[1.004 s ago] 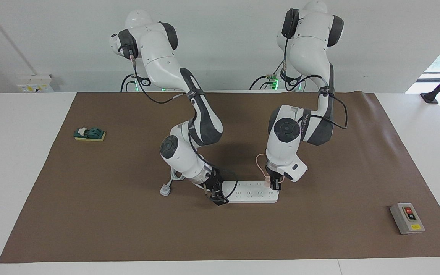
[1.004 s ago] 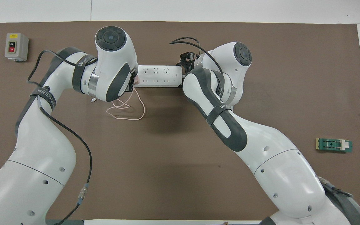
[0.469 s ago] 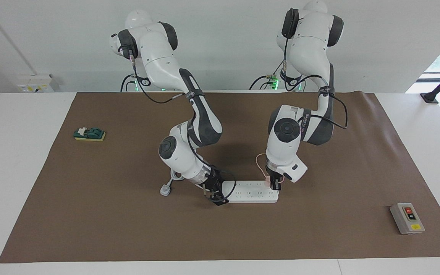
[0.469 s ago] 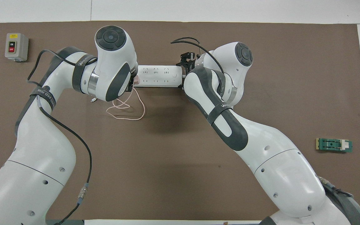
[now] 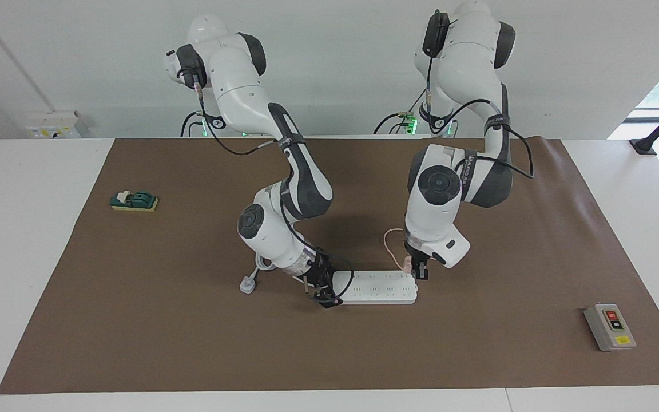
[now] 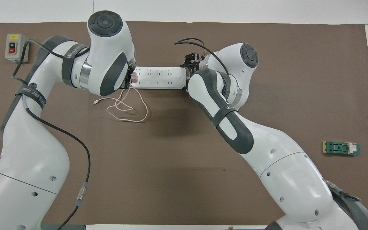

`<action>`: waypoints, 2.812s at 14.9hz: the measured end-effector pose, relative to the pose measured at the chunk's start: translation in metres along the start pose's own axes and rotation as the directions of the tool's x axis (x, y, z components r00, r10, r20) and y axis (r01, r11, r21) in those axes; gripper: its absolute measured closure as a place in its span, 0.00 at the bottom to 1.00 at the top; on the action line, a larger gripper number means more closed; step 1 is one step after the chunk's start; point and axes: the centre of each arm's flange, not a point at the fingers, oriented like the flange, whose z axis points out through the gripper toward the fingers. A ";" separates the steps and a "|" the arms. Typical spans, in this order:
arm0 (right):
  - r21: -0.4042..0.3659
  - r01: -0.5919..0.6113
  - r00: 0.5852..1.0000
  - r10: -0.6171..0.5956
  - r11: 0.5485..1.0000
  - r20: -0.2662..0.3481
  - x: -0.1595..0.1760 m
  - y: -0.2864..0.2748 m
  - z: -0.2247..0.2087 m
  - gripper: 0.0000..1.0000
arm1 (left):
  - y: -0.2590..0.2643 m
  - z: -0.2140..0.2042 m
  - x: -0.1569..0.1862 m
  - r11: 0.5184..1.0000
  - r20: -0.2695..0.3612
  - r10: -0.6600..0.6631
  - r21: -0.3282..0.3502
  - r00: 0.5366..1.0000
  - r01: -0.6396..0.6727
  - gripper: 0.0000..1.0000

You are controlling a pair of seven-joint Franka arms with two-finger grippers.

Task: Unplug charger and place it aside
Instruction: 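Grasp the pink charger and pull it out with the left gripper, then carry the charger toward the robot while the right gripper withdraws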

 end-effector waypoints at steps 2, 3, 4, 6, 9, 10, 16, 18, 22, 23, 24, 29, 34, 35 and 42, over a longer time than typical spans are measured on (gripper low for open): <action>0.000 0.000 1.000 0.000 1.000 0.000 0.000 0.000 0.000 0.08 | -0.001 -0.005 0.000 0.999 0.001 0.052 -0.004 0.999 -0.052 0.69; 0.000 0.000 1.000 0.000 1.000 0.000 0.000 0.000 0.000 0.08 | -0.001 -0.004 0.000 0.996 0.001 0.094 -0.003 0.996 -0.094 0.69; 0.000 0.000 1.000 0.000 1.000 0.000 0.000 0.000 0.000 0.08 | -0.001 -0.004 0.000 0.990 0.002 0.141 -0.002 0.990 -0.141 0.69; 0.000 0.000 1.000 0.000 1.000 0.000 0.000 0.000 0.000 0.08 | -0.001 -0.007 0.000 0.968 0.008 0.252 -0.006 0.968 -0.252 0.69; 0.008 0.011 1.000 -0.012 1.000 0.007 -0.009 -0.001 0.000 0.00 | -0.008 -0.023 0.006 0.874 0.012 0.487 -0.014 0.874 -0.487 0.69; 0.010 0.013 1.000 -0.013 1.000 0.008 -0.010 -0.001 -0.002 0.00 | -0.011 -0.025 0.010 0.824 0.013 0.567 -0.010 0.824 -0.567 0.69; 0.035 0.043 0.999 -0.043 0.998 0.005 -0.022 -0.011 -0.033 0.00 | -0.042 -0.021 0.026 0.538 0.044 0.841 0.024 0.539 -0.842 0.69; 0.031 0.086 0.996 -0.085 0.996 -0.027 -0.027 -0.013 -0.049 0.00 | -0.060 -0.025 0.042 0.439 0.047 0.897 0.017 0.439 -0.898 0.69; -0.066 0.230 0.969 -0.235 0.971 -0.079 -0.027 -0.013 -0.096 0.00 | -0.117 -0.042 0.104 0.256 0.053 0.966 -0.012 0.255 -0.967 0.69; -0.100 0.273 0.956 -0.282 0.957 -0.085 -0.020 -0.013 -0.113 0.00 | -0.131 -0.043 0.116 0.224 0.061 0.973 -0.026 0.222 -0.974 0.69; -0.136 0.320 0.939 -0.333 0.938 -0.089 -0.012 -0.013 -0.133 0.00 | -0.144 -0.042 0.128 0.193 0.071 0.979 -0.038 0.190 -0.980 0.69; -0.341 0.601 0.749 -0.658 0.723 -0.074 0.019 0.006 -0.239 0.00 | -0.192 0.011 0.156 0.114 0.056 0.992 -0.072 0.110 -0.991 0.69; -0.490 0.743 0.531 -0.847 0.456 0.018 0.035 0.042 -0.322 0.00 | -0.213 0.056 0.155 0.114 0.046 0.993 -0.127 0.109 -0.985 0.69; -0.508 0.758 0.496 -0.867 0.409 0.042 0.036 0.047 -0.335 0.00 | -0.215 0.059 0.156 0.112 0.052 0.993 -0.129 0.106 -0.985 0.69; -0.535 0.819 0.320 -0.939 0.209 0.123 0.057 0.090 -0.423 0.00 | -0.230 0.090 0.187 0.134 0.102 0.987 -0.130 0.121 -0.982 0.69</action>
